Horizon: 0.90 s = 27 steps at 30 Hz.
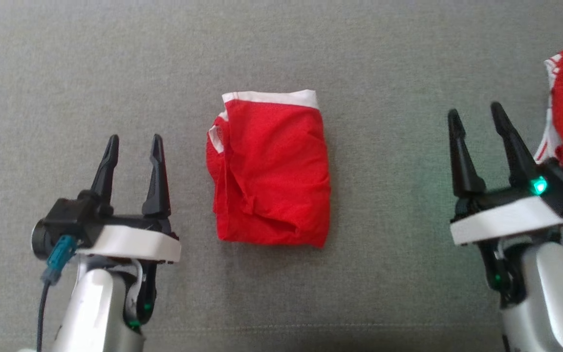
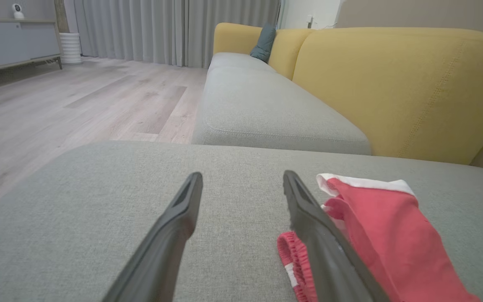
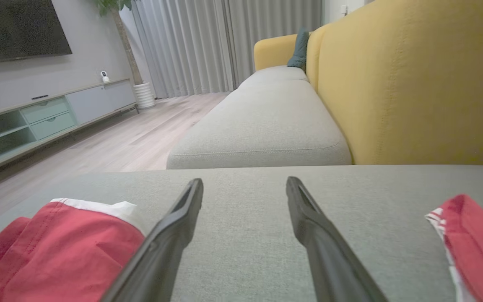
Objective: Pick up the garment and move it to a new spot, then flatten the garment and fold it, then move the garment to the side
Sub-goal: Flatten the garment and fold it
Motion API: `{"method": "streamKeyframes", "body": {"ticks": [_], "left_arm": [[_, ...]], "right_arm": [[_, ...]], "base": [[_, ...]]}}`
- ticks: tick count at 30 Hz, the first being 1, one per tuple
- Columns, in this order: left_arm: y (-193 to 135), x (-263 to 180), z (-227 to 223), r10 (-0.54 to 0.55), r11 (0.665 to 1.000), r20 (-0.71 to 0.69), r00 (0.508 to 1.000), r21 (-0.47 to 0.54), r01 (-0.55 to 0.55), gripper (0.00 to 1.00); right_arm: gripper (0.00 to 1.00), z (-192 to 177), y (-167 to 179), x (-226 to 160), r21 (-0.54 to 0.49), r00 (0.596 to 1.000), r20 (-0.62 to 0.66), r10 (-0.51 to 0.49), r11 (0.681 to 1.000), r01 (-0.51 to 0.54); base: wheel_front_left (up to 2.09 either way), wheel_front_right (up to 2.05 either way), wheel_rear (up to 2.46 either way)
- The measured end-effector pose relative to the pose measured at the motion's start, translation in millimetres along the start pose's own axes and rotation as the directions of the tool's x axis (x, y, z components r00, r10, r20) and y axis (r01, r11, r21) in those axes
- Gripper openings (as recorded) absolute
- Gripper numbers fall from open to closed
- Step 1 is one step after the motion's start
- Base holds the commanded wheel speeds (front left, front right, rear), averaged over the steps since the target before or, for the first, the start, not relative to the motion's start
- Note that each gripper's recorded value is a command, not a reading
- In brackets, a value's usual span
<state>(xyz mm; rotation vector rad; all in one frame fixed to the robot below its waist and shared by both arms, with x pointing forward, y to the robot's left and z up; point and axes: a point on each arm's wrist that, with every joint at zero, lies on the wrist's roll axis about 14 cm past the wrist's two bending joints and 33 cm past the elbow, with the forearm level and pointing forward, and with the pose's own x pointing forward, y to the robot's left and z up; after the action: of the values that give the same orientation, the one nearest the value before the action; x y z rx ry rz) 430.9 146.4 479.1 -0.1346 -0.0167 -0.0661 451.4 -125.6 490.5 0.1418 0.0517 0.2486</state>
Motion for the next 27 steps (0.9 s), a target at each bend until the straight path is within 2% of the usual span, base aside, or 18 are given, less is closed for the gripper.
{"method": "streamKeyframes", "body": {"ticks": [16,27], "left_arm": [[7,-35,11,0.012,0.999,0.008,1.0,0.038,-0.012,1.0],[8,-44,13,0.017,0.999,0.001,1.0,0.049,-0.017,1.0]], "right_arm": [[1.0,5,-6,-55,0.001,0.997,-0.036,-0.069,0.998,0.069],[1.0,10,-3,-65,0.011,0.997,-0.025,-0.076,0.997,0.076]], "base": [[0.0,0.0,0.0],[0.0,0.0,0.0]]}}
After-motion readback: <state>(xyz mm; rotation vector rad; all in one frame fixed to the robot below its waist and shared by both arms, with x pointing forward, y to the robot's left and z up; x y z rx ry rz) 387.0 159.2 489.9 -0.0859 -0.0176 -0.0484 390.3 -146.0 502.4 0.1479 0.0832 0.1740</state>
